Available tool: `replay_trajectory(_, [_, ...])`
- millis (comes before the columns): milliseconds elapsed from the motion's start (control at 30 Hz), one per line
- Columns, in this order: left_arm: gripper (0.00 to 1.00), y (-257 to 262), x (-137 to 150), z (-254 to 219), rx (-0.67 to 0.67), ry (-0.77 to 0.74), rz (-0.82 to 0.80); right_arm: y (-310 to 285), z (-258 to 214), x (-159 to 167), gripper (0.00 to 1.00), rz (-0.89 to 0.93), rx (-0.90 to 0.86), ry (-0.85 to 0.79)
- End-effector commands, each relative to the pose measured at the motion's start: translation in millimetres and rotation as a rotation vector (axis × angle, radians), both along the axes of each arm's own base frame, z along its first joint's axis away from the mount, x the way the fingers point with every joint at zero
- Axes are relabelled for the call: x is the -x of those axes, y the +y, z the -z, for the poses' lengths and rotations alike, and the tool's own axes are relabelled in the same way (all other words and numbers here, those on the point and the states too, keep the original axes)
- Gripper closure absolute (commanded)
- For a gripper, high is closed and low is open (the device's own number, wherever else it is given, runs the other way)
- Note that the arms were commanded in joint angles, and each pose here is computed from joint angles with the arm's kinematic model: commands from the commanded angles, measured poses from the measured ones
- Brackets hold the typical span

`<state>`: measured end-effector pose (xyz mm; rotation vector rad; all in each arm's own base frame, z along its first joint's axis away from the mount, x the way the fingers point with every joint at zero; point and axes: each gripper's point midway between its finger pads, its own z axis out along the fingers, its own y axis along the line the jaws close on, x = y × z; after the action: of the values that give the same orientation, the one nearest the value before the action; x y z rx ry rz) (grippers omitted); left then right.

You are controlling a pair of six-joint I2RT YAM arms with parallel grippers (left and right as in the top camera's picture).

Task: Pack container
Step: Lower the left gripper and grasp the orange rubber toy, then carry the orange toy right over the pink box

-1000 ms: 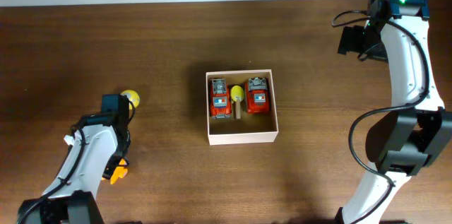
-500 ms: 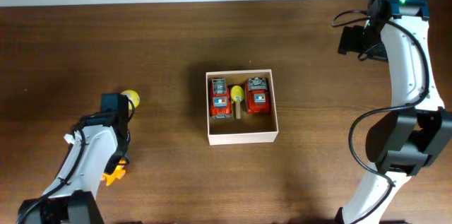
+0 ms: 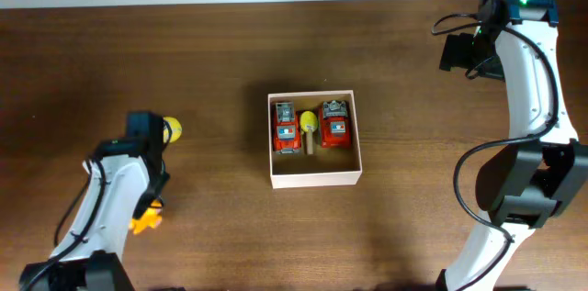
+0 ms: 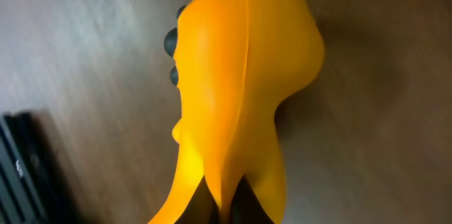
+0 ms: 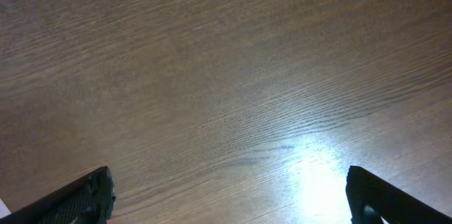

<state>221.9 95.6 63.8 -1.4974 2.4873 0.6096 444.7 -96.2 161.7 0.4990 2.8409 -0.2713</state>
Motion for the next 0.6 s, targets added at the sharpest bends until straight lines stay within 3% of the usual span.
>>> replay_trajectory(0, [0.98,3.7,-27.9,-34.9,0.002,-0.015,0.128,1.4,2.8,-0.3,0.01,0.001,-0.003,0.004])
replay_trajectory(267, [0.98,-7.5,-84.8,-97.8,0.042,-0.115,0.442,1.4,2.8,-0.3,0.01,0.001,-0.003,0.004])
replay_trajectory(567, [0.98,-62.3,-157.4,-155.1,0.132,-0.4,0.817,1.4,2.8,-0.3,0.01,0.001,-0.003,0.004])
